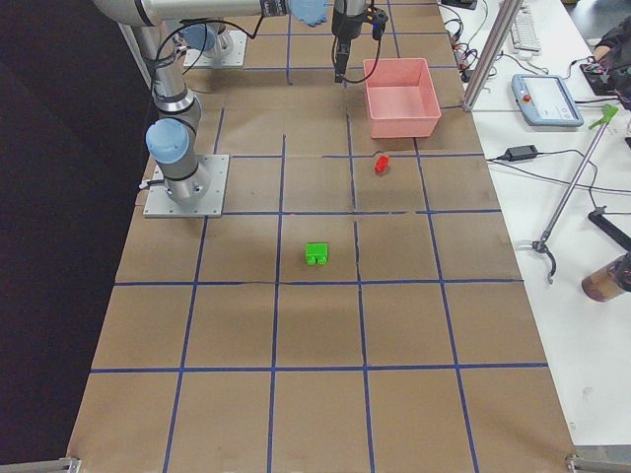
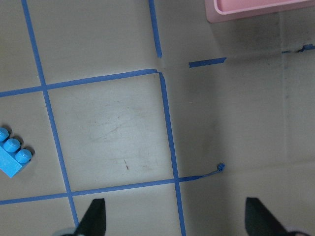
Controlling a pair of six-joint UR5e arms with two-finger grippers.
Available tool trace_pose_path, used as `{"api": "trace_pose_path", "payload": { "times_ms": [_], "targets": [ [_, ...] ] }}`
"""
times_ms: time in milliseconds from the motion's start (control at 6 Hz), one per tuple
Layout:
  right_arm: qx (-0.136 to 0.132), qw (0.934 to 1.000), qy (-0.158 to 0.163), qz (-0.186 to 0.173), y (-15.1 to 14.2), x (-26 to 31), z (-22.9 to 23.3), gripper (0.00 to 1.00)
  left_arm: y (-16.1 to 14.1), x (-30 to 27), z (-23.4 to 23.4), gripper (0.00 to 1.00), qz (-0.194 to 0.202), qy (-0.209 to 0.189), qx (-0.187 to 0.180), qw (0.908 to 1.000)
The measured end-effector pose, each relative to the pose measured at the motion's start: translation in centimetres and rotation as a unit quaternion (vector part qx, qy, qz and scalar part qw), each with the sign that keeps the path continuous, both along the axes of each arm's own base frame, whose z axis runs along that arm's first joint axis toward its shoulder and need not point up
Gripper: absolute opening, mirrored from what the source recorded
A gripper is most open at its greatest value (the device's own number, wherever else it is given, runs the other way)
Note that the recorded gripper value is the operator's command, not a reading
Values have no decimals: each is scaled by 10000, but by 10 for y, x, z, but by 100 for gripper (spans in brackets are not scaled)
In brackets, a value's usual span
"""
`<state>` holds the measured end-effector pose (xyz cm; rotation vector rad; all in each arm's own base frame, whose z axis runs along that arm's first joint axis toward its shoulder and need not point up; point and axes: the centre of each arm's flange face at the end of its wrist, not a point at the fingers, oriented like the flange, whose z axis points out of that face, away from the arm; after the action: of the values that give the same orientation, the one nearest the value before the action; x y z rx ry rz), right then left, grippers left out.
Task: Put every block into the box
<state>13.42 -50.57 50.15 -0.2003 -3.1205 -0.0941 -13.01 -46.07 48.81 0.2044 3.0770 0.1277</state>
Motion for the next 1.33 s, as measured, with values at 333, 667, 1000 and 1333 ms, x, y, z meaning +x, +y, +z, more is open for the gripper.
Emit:
{"api": "trace_pose_path", "payload": {
  "times_ms": [333, 667, 1000, 1333],
  "targets": [
    [-57, 10000, -7, 1, -1, 1, 5, 100, 1, 1, 3, 100, 28, 66, -46, 10000],
    [-50, 10000, -6, 3, -1, 1, 5, 100, -3, 2, 0, 100, 45, 83, -35, 9999],
    [-19, 10000, 27, -7, -1, -1, 1, 100, -5, 3, -1, 100, 31, 67, -74, 9999],
    [20, 9997, 79, -217, -6, -26, -1, 100, 0, 6, -2, 100, 24, 47, -52, 10000]
  ]
}}
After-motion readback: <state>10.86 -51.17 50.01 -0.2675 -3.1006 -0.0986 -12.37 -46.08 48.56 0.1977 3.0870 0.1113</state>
